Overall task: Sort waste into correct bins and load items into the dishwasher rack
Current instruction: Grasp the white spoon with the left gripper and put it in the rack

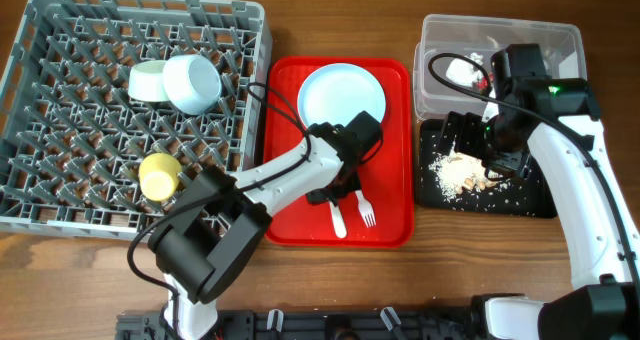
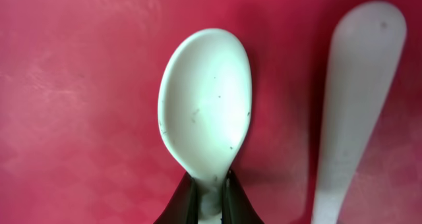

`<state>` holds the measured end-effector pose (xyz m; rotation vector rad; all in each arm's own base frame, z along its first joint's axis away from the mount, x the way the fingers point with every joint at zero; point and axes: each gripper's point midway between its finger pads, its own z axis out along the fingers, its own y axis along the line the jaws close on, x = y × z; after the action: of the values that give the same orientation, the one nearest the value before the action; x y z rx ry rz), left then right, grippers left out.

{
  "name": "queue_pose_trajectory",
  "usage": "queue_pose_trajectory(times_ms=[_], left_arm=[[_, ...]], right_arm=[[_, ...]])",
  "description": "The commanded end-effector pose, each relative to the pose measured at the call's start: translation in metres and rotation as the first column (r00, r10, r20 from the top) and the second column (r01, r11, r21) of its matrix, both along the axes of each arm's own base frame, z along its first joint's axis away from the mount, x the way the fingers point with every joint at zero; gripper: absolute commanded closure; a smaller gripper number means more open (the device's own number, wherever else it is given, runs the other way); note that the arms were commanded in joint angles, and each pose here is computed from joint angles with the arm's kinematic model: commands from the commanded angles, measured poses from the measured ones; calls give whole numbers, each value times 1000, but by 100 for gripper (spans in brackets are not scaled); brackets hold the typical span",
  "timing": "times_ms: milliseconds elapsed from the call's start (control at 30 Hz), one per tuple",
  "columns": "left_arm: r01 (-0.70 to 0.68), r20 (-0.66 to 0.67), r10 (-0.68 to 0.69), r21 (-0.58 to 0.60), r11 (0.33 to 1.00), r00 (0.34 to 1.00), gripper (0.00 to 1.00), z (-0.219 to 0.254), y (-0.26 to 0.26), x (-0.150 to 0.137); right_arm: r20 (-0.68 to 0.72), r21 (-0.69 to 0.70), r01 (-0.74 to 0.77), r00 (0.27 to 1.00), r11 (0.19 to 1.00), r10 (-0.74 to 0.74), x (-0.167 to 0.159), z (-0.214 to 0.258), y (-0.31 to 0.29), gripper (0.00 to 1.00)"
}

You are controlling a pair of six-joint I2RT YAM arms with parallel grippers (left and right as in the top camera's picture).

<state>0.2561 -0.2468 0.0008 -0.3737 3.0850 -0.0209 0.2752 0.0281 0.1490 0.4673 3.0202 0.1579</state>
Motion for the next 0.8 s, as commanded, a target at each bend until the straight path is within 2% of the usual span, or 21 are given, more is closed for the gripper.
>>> queue_pose_trajectory(times_ms=[0,333,500,667,767], left_arm=[[-34,8,33,59,998,999,96,-6,20,7],[-11,17,10,56,998,1000,96,-1,21,8],[-9,103,5,41,999,995,96,28,23,18],[108,155,-109,18,994,982,96,59,26,21],[117,189,-117,9,993,975,96,83,45,30]], right_arm=[[24,-18,-16,1000,1000,16,1,6,-4,0],[24,-18,-16,1000,1000,16,1,6,-4,0],[22,-18,-15,1000,1000,16,1,6,-4,0],[19,-19,-16,1000,1000,16,0,6,-4,0],[16,-19,-16,1000,1000,16,-1,6,-4,0]])
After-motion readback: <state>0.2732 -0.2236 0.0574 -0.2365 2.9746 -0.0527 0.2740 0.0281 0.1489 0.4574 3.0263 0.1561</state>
